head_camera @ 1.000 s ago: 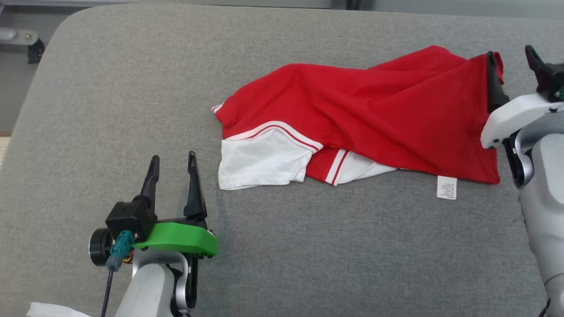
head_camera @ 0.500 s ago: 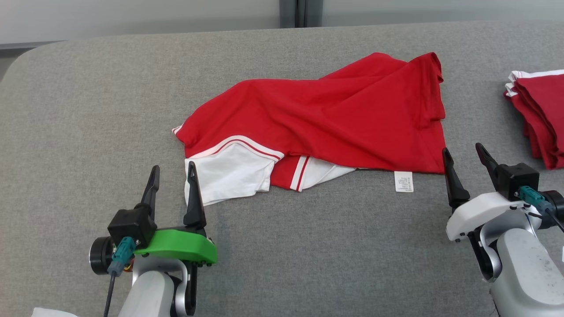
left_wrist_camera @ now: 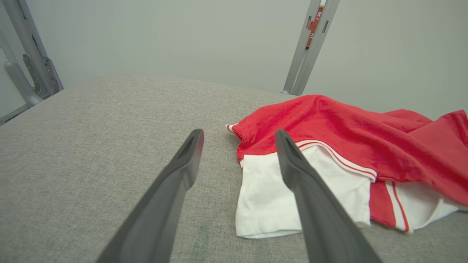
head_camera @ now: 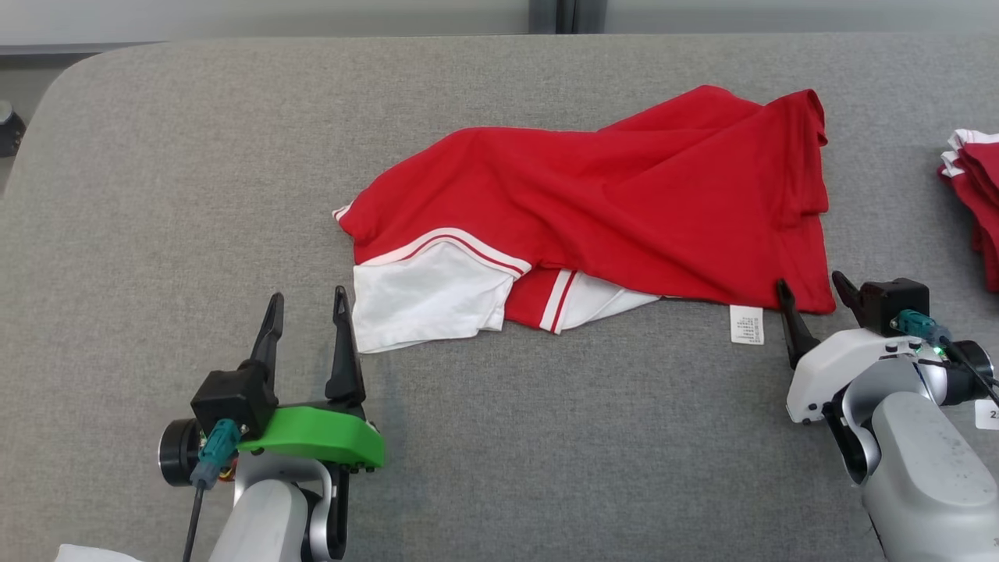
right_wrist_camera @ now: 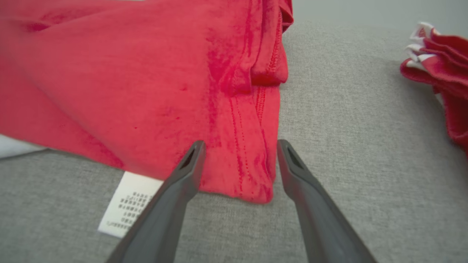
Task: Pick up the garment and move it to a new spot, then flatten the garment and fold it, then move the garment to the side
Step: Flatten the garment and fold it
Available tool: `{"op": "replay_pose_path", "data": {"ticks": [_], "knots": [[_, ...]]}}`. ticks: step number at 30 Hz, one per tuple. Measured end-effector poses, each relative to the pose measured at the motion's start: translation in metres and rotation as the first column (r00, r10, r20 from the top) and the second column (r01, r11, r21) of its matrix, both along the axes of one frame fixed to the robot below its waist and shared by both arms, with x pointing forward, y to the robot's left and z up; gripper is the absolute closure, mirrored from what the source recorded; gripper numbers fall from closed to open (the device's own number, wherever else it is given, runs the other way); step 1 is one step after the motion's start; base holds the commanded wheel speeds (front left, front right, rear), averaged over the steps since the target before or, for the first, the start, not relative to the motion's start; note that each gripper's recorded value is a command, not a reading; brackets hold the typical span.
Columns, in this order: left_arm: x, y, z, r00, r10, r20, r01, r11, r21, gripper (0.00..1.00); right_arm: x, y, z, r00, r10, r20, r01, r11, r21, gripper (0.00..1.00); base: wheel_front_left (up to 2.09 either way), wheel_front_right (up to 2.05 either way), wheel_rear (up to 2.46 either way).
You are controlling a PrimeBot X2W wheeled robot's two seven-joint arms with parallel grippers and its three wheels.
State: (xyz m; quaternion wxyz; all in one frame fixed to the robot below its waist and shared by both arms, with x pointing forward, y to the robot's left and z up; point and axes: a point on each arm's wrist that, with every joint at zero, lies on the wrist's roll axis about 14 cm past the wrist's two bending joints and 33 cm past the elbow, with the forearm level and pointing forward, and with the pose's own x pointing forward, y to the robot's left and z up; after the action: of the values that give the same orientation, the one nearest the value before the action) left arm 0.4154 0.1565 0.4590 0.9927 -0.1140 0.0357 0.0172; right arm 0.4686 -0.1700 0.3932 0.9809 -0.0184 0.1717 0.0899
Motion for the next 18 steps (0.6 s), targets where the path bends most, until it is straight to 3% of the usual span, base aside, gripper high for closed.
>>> {"op": "replay_pose_path", "data": {"ticks": [1,2,3,8,18], "knots": [[0.0,0.002,-0.001,1.0,0.006,-0.002,-0.006,1.0,0.001,0.0,0.0,0.0,-0.003,1.0,-0.002,-0.008,0.002,1.0,0.002,0.04,0.0,0.0,0.0],[-0.001,0.004,-0.001,1.0,0.01,-0.005,-0.01,1.0,0.002,0.0,0.001,0.0,-0.006,1.0,-0.004,-0.015,0.004,1.0,0.002,0.23,0.0,0.0,0.0],[-0.001,0.005,-0.002,1.0,0.013,-0.006,-0.013,1.0,0.002,0.0,0.001,-0.001,-0.007,1.0,-0.007,-0.022,0.007,1.0,0.002,0.5,0.0,0.0,0.0],[0.0,0.006,-0.001,1.0,0.019,-0.004,-0.019,1.0,0.006,0.0,0.003,-0.006,-0.01,0.999,-0.034,-0.026,0.034,0.999,0.015,1.0,0.0,0.0,0.0],[0.003,-0.003,0.0,1.0,-0.006,0.002,0.006,1.0,0.003,0.0,-0.001,-0.042,-0.005,0.987,-0.162,-0.003,0.162,0.986,0.049,1.0,0.0,0.0,0.0]]}}
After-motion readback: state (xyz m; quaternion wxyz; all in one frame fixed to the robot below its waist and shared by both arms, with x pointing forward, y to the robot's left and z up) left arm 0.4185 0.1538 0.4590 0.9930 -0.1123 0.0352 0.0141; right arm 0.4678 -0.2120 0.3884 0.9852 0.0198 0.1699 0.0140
